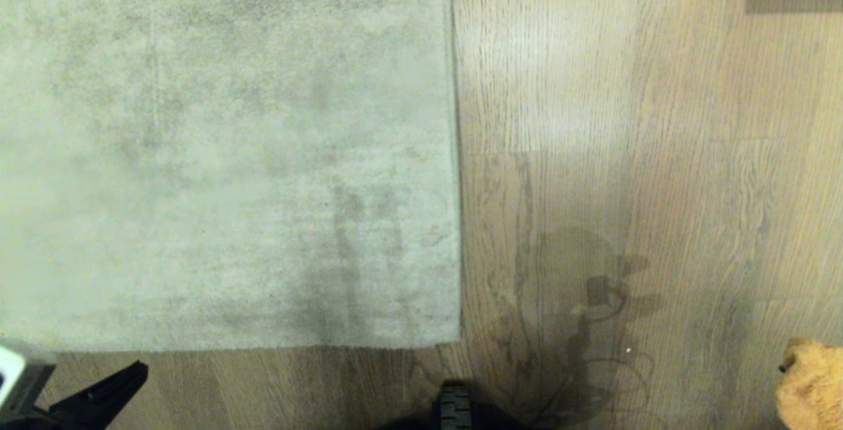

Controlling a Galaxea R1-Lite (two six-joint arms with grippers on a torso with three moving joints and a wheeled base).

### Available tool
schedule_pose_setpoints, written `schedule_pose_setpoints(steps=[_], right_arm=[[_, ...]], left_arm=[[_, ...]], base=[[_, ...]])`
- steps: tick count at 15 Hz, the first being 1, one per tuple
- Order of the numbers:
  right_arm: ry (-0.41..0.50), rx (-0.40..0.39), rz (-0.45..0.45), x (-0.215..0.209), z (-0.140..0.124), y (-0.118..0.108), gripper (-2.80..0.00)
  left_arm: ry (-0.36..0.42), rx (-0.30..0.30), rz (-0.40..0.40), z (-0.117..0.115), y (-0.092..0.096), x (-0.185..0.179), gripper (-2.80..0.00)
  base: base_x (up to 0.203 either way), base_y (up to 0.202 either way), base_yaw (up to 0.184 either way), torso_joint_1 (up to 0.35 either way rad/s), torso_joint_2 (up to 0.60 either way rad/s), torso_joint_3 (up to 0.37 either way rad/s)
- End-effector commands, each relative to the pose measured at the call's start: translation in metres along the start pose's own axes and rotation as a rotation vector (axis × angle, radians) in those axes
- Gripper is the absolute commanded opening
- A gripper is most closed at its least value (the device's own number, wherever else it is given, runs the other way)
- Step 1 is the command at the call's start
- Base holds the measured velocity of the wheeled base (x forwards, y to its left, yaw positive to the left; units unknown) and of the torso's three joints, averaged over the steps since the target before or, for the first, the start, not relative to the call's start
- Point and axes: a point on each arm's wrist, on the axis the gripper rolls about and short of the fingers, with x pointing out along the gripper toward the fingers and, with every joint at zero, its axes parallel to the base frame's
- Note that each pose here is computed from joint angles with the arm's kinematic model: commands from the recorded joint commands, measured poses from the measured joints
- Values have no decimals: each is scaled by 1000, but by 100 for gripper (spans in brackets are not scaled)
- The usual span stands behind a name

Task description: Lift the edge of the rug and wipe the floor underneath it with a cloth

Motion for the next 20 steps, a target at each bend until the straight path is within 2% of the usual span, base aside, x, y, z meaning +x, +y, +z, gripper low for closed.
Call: schedule_pose_setpoints(steps=[1,6,9,13,17,20], right_arm=[[1,0,0,0,0,0,-280],[1,0,0,0,0,0,-280],[1,0,0,0,0,0,-280],[1,0,0,0,0,0,-280],[1,0,0,0,0,0,-280],[1,0,0,0,0,0,-280]], left_arm=[[-51,-11,18,-13,-1,-15,-280],[15,-61,-6,-41,-7,-36,-280],[14,-91,-1,-56,-10,-48,-280],[-59,-118,99,-60,-11,-55,-280],[-174,-109,119,-63,-13,-64,-280],[-278,-129,137,-67,-15,-71,-280]], base=[[0,0,0,0,0,0],[0,0,0,0,0,0],[0,0,0,0,0,0],[0,0,0,0,0,0],[0,0,0,0,0,0],[0,0,0,0,0,0]])
